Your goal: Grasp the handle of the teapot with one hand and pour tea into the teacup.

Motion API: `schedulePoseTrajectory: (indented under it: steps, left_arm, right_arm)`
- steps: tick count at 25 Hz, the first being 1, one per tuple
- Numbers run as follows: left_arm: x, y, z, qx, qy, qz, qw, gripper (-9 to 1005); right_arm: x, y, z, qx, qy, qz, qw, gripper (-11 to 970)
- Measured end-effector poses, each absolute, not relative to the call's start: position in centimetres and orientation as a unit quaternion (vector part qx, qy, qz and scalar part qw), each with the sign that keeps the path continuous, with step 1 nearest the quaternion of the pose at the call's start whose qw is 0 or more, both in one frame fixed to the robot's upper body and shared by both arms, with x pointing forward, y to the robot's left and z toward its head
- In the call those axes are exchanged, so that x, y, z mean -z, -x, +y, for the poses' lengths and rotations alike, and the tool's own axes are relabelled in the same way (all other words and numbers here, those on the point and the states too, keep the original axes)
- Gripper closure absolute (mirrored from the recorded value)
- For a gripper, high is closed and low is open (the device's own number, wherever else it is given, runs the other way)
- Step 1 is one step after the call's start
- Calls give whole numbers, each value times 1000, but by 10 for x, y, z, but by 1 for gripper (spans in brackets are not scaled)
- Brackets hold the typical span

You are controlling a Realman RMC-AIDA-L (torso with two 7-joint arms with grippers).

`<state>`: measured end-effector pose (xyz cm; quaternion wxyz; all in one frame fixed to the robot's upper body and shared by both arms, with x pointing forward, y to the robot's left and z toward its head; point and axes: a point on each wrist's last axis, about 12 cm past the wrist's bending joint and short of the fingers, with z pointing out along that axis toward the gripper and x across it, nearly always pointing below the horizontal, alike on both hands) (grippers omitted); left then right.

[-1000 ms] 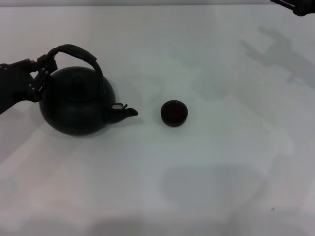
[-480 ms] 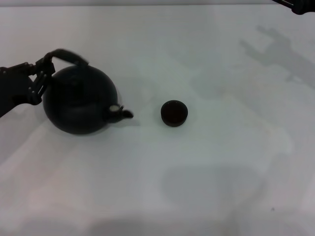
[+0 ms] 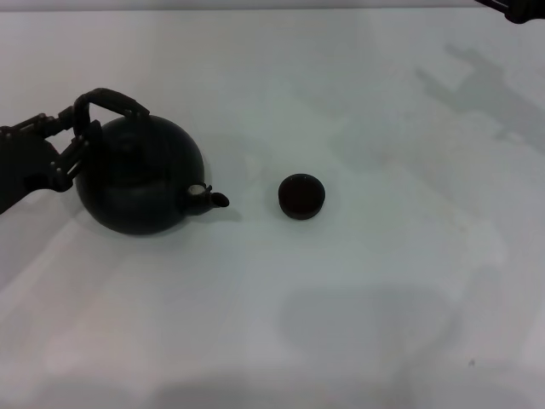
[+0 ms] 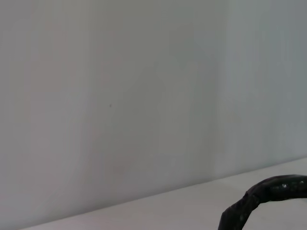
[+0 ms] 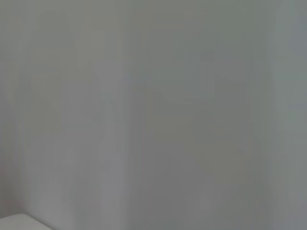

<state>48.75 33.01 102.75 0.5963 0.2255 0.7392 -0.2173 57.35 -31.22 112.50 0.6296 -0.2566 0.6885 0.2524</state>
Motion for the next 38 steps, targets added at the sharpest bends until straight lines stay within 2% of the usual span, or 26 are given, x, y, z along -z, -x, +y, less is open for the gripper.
schedulePoseTrajectory:
  steps: [2,7,13,18,26,32,38]
  left_arm:
    - [-1027,-485,332,214,-223,736,602,708]
    - [-1030,-472,339,204,-212,718,630,506]
    - [-1030,-443,352,190,-199,700,659,278]
    - [-1029,-410,373,140,-154,693,690,233]
    - [-1031,-352,415,28,-16,667,745,181]
    - [-1028,-336,422,3,30,659,751,190]
    - [-1030,-342,422,15,33,655,754,192]
  right_arm:
    - [-1124,-572,-314,-252,254,690,629,195]
    - [-1122,-569,-318,-249,250,693,629,194]
    - [-1120,-565,-323,-245,245,696,629,195]
    - [-1116,-559,-330,-241,237,701,628,195]
    - [-1098,-541,-343,-239,210,711,627,195]
    - [-1065,-516,-345,-234,174,693,659,195]
    - [-1033,-490,-344,-198,143,699,672,195]
